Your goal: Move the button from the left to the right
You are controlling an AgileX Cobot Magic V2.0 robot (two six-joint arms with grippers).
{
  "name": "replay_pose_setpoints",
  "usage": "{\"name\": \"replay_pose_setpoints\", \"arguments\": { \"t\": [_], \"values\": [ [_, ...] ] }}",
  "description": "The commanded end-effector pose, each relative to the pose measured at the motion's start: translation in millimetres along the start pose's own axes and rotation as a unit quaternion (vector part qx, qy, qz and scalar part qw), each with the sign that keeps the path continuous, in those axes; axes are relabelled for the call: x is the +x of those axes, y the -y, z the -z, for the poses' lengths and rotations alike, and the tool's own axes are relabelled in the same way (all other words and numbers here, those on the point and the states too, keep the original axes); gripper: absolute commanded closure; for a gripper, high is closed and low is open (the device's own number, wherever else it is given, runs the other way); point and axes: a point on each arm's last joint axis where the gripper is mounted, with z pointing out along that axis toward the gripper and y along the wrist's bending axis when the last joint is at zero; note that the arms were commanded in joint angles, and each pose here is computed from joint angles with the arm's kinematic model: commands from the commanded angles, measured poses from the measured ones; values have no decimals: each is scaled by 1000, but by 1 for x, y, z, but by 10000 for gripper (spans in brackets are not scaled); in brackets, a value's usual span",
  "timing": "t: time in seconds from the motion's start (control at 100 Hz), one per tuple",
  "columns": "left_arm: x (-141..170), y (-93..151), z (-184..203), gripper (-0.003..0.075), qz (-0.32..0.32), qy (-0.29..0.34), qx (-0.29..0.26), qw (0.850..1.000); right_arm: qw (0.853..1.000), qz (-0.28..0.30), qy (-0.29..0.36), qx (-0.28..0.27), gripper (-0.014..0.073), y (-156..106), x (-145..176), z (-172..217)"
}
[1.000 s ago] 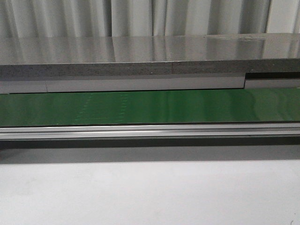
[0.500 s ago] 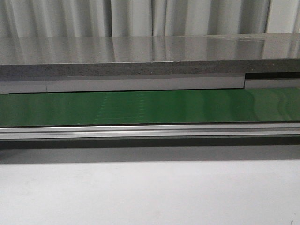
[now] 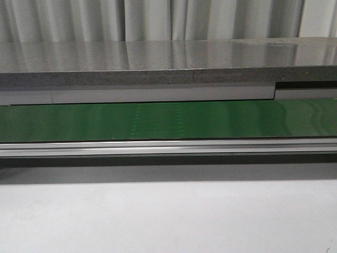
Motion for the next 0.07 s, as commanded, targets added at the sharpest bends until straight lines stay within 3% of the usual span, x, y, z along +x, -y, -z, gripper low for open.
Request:
{"name": "replay_pose_setpoints", "arguments": {
  "t": [0.0, 0.06],
  "values": [
    [5, 1, 2, 739, 4, 38, 2, 999, 998, 6, 60, -1, 663, -1, -15, 3],
    [5, 1, 2, 739, 4, 38, 2, 999, 998, 6, 60, -1, 663, -1, -15, 3]
  ]
}}
